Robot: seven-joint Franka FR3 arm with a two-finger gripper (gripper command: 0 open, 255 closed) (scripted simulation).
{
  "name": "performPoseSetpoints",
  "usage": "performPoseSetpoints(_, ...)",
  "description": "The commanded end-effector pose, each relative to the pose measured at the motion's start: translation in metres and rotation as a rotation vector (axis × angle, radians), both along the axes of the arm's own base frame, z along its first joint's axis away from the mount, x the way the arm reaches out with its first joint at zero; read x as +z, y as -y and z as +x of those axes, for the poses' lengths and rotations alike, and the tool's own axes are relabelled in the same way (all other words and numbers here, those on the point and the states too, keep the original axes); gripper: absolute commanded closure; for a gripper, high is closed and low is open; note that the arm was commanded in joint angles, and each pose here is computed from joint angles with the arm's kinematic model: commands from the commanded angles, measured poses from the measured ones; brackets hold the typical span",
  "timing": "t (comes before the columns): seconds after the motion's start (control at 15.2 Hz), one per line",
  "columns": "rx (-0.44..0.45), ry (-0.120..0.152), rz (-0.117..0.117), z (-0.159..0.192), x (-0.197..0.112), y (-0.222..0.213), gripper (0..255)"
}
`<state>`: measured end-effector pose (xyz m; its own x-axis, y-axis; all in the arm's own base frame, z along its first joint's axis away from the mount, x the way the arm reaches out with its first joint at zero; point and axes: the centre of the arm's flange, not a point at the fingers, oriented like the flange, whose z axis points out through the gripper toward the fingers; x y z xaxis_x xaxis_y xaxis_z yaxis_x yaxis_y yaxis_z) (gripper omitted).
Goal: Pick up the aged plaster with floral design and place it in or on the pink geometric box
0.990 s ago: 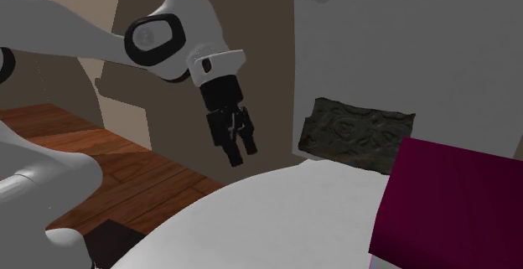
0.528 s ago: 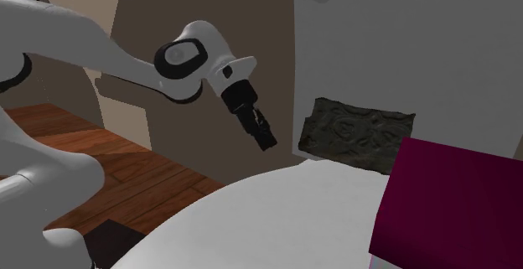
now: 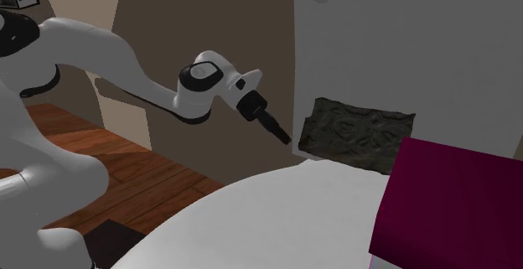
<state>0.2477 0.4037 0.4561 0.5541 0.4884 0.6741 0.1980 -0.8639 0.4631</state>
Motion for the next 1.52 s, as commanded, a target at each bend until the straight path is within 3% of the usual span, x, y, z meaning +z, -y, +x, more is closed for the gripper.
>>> performPoseSetpoints(0.0, 0.005, 0.008, -0.003, 0.007, -0.006, -0.001, 0)
performPoseSetpoints(0.33, 0.005, 0.008, -0.003, 0.027, -0.020, 0.002, 0)
performPoseSetpoints(0.86, 0.004, 0.008, -0.003, 0.027, -0.020, 0.002, 0)
performPoseSetpoints(0.92, 0.004, 0.008, -0.003, 0.027, -0.020, 0.002, 255)
performPoseSetpoints(1.45, 0.004, 0.008, -0.003, 0.027, -0.020, 0.002, 255)
